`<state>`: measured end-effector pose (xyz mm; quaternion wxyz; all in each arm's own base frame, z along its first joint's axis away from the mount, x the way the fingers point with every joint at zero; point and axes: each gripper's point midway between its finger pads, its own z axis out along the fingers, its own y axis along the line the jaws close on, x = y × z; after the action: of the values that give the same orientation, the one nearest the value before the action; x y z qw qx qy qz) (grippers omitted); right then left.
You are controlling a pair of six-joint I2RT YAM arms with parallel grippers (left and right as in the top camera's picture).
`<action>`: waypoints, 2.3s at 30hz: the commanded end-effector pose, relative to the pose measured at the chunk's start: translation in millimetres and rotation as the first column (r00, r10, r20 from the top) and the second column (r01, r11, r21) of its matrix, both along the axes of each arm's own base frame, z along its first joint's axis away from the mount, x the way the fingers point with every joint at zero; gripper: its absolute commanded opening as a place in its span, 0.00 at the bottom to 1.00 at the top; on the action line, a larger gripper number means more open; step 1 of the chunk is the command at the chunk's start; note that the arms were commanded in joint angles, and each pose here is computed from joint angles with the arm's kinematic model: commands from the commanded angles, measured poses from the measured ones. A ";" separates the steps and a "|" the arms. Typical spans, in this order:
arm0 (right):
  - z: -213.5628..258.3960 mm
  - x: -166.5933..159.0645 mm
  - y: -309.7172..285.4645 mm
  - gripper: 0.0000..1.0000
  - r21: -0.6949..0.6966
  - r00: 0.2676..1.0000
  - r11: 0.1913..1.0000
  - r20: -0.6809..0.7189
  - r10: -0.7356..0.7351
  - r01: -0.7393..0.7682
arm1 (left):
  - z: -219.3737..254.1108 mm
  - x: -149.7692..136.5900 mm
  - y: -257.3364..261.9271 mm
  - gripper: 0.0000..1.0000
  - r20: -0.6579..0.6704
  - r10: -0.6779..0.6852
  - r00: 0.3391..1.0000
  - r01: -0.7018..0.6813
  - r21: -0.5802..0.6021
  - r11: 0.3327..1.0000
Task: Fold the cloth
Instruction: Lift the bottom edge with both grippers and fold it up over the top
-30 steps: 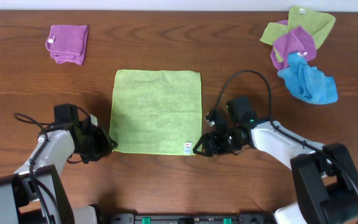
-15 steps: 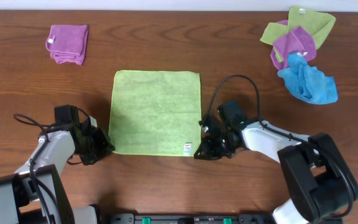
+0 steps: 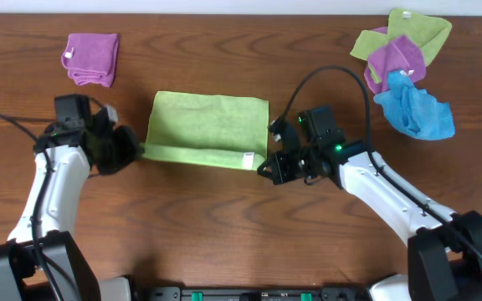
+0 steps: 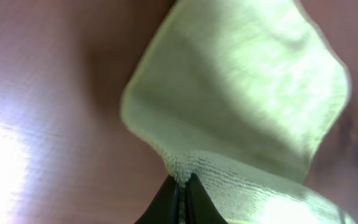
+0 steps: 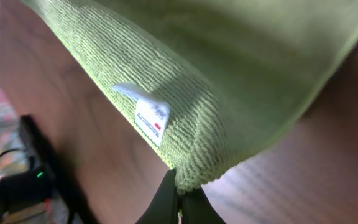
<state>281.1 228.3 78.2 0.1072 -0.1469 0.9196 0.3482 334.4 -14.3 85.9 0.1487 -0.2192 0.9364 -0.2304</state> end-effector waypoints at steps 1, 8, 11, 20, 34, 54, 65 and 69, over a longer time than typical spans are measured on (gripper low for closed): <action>6.7 23.9 -10.6 0.01 -0.059 0.995 0.996 0.083 -0.056 0.061 | 10.1 14.7 -9.7 0.06 0.056 -0.014 0.998 0.013 0.021 1.000; 7.5 60.4 -24.7 0.01 -0.049 0.975 0.984 0.151 -0.162 0.171 | 2.7 59.3 -10.3 0.06 0.162 0.043 0.986 -0.047 0.018 0.999; 2.3 79.0 -33.5 0.01 -0.037 0.966 0.977 0.160 -0.201 0.210 | -9.4 79.6 -15.2 0.06 0.198 0.046 0.979 -0.041 -0.028 0.999; -5.2 125.0 -18.0 0.01 -0.014 0.969 0.979 0.149 -0.200 0.204 | -25.1 125.9 -8.3 0.06 0.225 0.061 0.972 -0.057 -0.024 0.998; -10.0 175.0 1.7 0.01 0.018 0.969 0.982 0.160 -0.189 0.188 | -30.2 172.6 -1.4 0.06 0.235 0.041 0.971 -0.043 0.003 0.999; -33.2 117.0 -7.4 0.53 -0.069 0.993 0.993 -0.066 -0.101 0.096 | -41.7 123.7 -6.6 0.43 0.047 -0.037 0.998 0.035 0.024 0.999; 35.2 147.4 -10.2 0.01 -0.111 0.969 0.987 0.233 -0.085 0.114 | 27.9 138.4 -5.5 0.11 0.209 -0.153 0.966 0.114 0.187 0.976; 27.1 151.5 -6.5 0.01 -0.176 0.959 0.975 0.271 -0.082 0.133 | 12.9 142.8 -9.5 0.06 0.181 -0.162 0.970 0.107 0.278 0.955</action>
<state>429.7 220.3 106.7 0.2171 -0.1364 0.9293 0.2658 476.3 -24.8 113.3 0.2615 -0.1159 0.9416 -0.1776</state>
